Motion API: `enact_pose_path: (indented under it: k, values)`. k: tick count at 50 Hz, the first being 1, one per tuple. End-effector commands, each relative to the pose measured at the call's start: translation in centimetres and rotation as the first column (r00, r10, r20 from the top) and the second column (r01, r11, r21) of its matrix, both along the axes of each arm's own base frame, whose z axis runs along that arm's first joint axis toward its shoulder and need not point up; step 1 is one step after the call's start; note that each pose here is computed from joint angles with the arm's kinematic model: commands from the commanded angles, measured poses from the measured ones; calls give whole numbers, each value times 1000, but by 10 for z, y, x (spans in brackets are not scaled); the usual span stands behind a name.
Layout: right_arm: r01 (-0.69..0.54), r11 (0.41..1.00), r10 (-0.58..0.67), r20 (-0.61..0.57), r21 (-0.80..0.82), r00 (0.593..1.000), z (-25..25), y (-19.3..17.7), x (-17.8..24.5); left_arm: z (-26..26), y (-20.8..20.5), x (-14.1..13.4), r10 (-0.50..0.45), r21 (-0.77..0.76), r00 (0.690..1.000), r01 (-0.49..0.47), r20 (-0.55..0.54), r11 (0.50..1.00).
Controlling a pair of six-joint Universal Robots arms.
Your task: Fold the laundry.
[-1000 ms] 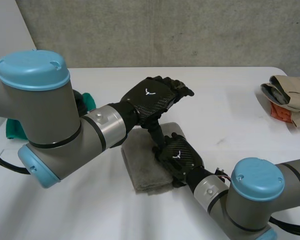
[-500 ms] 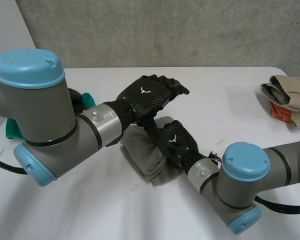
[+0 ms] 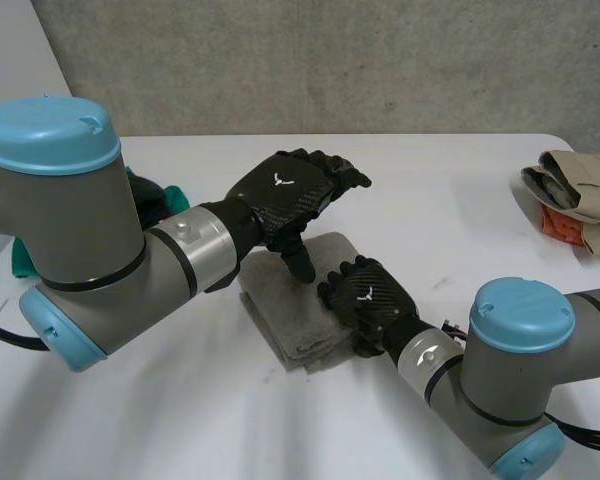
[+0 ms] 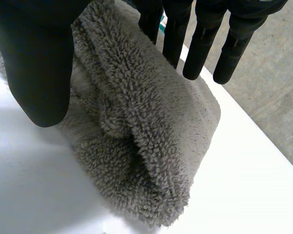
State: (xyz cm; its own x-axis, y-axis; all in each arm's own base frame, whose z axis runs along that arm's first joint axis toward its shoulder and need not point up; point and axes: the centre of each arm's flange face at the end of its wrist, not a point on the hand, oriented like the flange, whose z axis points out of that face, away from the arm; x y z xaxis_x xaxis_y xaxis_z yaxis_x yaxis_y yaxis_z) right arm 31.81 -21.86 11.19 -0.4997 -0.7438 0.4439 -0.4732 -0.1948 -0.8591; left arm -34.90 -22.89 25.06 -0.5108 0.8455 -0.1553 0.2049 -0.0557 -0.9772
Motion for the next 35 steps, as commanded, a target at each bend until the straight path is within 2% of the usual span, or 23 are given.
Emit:
enact_pose_path:
  k: [1,35]
  values:
    - [-6,999,6,18,-33,1000,-2,-4,5,0,-1,1,4,0,1000,-4,0,1000]
    - [-7,999,7,-4,-36,1000,-4,0,0,-2,0,0,0,10,1000,0,0,1000]
